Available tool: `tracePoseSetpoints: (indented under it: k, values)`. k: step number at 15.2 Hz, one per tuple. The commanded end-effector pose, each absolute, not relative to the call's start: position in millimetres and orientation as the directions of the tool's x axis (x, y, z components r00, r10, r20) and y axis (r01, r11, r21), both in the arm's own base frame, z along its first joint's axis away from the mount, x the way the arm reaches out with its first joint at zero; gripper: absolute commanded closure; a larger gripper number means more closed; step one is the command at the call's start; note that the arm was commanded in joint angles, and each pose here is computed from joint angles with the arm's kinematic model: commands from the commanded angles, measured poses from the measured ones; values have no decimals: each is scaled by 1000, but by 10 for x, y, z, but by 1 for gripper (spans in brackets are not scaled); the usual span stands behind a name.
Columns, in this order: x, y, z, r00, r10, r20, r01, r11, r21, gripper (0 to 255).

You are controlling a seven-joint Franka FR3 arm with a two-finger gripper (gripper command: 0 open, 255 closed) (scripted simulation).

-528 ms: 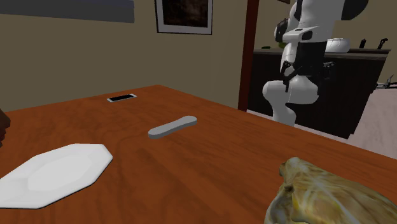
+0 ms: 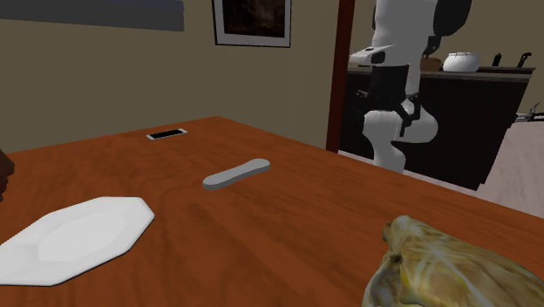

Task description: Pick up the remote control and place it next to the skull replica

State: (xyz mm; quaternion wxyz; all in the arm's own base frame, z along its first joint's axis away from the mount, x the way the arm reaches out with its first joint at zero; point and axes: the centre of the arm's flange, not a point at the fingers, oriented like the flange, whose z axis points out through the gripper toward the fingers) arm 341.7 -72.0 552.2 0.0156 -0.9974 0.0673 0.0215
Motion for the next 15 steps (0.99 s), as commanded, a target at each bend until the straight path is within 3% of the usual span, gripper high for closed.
tracePoseSetpoints:
  k: [1,15]
  values:
    - [3518,-931,5438,988,-147,-42,-148,-989,-27,0]
    - [4030,-2637,5014,970,-242,-25,-243,-970,-21,0]
